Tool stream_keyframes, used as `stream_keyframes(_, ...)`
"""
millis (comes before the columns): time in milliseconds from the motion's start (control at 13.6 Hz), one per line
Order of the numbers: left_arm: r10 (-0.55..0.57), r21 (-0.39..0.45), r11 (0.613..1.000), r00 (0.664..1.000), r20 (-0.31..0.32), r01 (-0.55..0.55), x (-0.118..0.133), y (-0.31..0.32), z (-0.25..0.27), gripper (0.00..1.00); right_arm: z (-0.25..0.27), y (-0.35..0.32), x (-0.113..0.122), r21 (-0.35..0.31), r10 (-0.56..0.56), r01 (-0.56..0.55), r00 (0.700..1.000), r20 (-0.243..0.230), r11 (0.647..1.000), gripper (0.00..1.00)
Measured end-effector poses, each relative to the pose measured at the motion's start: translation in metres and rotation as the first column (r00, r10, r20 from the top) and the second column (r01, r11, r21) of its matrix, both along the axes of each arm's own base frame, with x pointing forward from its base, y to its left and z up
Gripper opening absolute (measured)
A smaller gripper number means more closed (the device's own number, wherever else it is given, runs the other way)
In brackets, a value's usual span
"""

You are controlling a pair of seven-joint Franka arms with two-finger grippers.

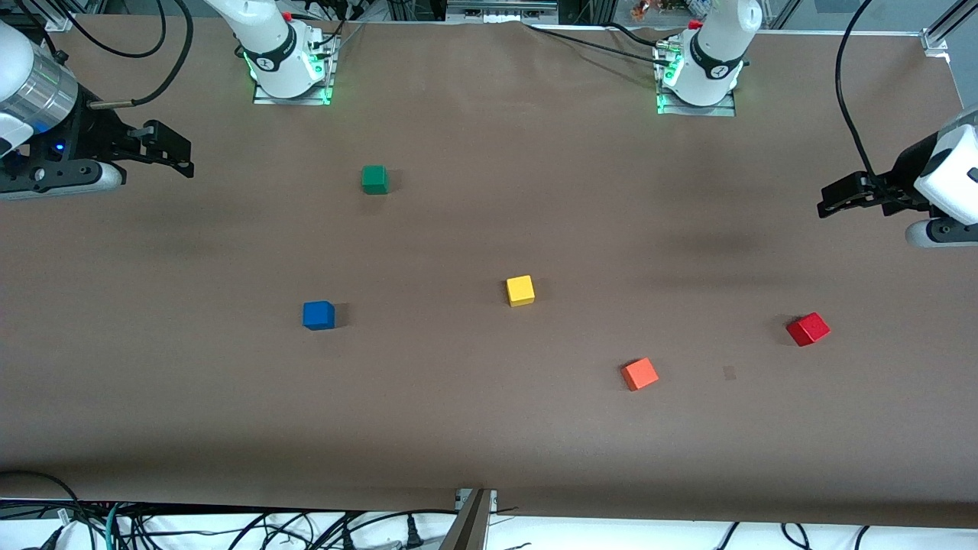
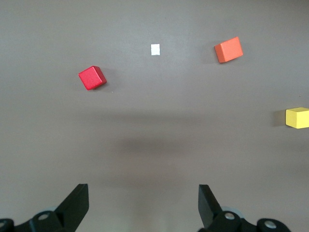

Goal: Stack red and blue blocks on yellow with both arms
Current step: 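Move the left gripper down to the red cube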

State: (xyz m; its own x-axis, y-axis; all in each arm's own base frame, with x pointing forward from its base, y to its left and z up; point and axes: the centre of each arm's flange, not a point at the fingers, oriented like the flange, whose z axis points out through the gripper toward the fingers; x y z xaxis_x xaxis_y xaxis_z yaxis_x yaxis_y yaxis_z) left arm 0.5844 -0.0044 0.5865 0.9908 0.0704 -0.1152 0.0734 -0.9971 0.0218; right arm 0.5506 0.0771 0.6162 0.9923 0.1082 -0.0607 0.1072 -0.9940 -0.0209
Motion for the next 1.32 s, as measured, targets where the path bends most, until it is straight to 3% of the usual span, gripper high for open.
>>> stream_keyframes(440, -0.005, -0.001, 1.000, 1.000, -0.004, 0.005, 0.001, -0.003, -0.002, 1.00, 0.009, 0.004, 0.001, 0.003, 0.006, -0.007, 1.000, 0.020, 1.000, 1.00)
stream_keyframes(660, 0.023, -0.002, 1.000, 0.999, -0.033, -0.023, 0.011, 0.014, -0.023, 1.00, 0.000, 0.005, 0.006, 0.000, 0.010, -0.010, 1.000, 0.007, 1.000, 1.00)
stream_keyframes(880, 0.078, 0.001, 0.997, 0.996, -0.033, -0.078, 0.037, 0.053, -0.065, 1.00, -0.009, 0.004, 0.012, -0.007, 0.010, -0.010, 1.000, 0.001, 1.000, 1.00)
stream_keyframes(1027, 0.084, 0.052, 0.995, 0.996, -0.040, -0.081, 0.054, 0.070, -0.100, 1.00, -0.009, 0.004, 0.013, -0.006, 0.010, -0.010, 1.000, 0.002, 1.000, 1.00)
stream_keyframes(1320, 0.171, 0.056, 0.984, 0.984, -0.056, -0.168, 0.077, 0.139, -0.197, 1.00, -0.007, 0.003, 0.013, -0.006, 0.008, -0.007, 1.000, 0.004, 1.000, 1.00)
